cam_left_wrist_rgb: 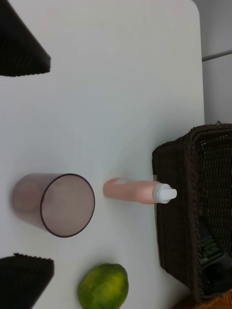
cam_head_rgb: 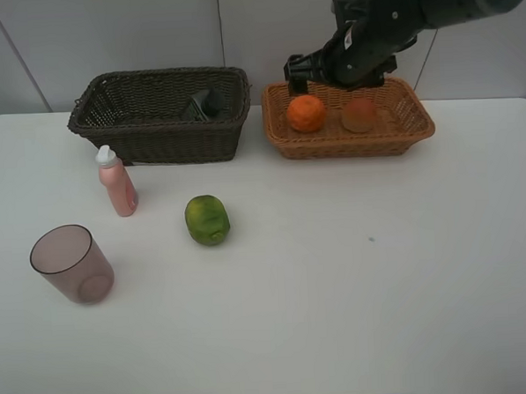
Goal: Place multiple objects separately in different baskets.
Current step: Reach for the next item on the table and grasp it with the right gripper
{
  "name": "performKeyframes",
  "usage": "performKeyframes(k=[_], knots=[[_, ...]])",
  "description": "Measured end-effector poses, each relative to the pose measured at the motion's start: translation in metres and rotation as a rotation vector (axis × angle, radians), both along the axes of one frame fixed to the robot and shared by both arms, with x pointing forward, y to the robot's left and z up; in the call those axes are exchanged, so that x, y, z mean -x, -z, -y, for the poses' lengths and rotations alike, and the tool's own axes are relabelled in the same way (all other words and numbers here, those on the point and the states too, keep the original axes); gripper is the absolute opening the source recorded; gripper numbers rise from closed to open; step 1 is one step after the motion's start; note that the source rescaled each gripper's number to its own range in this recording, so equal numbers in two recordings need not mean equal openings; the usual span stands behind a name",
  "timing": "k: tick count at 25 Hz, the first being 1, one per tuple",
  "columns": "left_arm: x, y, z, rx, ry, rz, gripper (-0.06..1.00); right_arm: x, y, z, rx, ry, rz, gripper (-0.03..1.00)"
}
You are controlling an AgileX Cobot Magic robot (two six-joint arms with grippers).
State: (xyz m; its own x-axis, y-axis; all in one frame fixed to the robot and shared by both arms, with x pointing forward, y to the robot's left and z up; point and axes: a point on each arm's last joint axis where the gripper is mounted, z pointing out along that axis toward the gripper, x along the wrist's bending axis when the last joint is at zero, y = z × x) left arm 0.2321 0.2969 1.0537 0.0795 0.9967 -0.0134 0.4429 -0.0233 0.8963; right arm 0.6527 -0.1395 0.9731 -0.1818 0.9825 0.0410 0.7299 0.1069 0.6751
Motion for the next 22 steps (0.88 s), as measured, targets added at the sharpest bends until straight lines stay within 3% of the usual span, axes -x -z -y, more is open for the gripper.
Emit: performKeyframes(k=[13, 22], knots=[[0.000, 0.000, 0.000, 0.000, 0.000, 0.000, 0.95, 0.077, -0.045, -0.058, 0.309, -0.373, -0.131, 1.00], [0.000, 0.000, 0.000, 0.000, 0.000, 0.000, 0.95, 0.121, -0.035, -0.107, 0.332, -0.591, -0.224, 1.00]])
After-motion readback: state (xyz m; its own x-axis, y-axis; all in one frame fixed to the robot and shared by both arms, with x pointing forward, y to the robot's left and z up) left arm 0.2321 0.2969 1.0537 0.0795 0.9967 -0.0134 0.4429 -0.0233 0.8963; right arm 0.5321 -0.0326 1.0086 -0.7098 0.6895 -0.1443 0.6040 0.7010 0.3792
